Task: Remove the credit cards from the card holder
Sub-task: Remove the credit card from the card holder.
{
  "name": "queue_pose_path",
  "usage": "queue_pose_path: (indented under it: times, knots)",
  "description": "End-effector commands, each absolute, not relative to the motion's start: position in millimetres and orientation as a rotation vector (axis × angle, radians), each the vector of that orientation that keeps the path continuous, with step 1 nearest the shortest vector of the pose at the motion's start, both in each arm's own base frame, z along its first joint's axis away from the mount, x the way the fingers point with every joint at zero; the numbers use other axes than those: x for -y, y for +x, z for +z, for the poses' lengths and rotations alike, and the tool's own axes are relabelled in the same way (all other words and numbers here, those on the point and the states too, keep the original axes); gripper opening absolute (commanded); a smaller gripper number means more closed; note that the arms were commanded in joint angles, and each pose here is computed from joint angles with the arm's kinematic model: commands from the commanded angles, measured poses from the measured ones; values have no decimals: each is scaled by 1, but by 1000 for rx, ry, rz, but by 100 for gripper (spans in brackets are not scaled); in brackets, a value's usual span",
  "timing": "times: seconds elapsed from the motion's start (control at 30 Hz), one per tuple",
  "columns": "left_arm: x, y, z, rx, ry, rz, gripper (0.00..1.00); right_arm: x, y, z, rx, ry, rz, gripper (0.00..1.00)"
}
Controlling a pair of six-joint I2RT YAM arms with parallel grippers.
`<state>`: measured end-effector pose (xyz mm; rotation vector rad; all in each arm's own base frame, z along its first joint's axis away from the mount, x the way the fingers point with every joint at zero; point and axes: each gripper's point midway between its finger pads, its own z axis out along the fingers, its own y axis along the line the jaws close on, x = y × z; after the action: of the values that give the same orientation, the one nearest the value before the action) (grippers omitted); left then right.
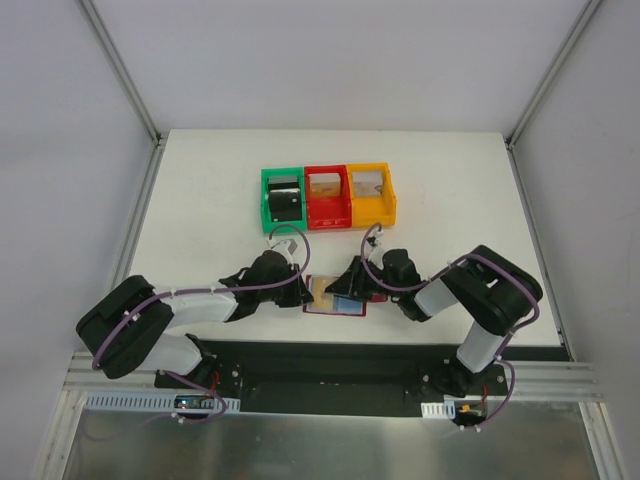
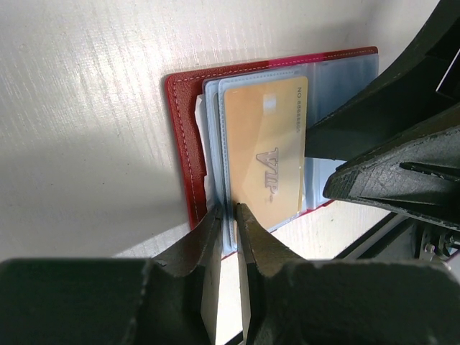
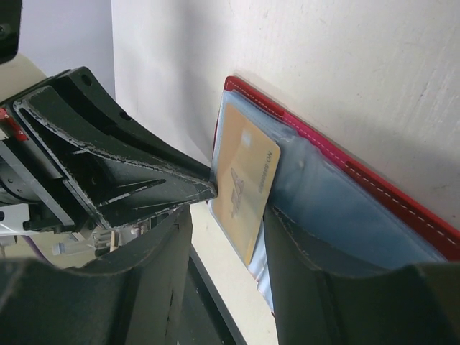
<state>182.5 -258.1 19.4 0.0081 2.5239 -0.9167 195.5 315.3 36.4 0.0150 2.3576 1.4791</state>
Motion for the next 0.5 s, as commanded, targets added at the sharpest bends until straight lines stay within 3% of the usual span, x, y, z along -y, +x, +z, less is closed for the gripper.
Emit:
queue_pose_path:
  times: [0.0, 0.1, 0.3, 0.47]
  knots:
    - [269, 191, 25, -2486, 23, -953, 11, -332, 179, 58, -2298, -65, 1660, 47]
    - [269, 192, 29, -2472, 25, -956, 13, -332, 179, 57, -2301, -63, 1661, 47]
    - [266, 194, 45, -2416, 27, -965, 27, -329, 177, 52, -2319, -47, 1645, 47]
    - [265, 196, 59, -2380, 41, -967, 30, -327, 177, 48, -2328, -37, 1630, 48]
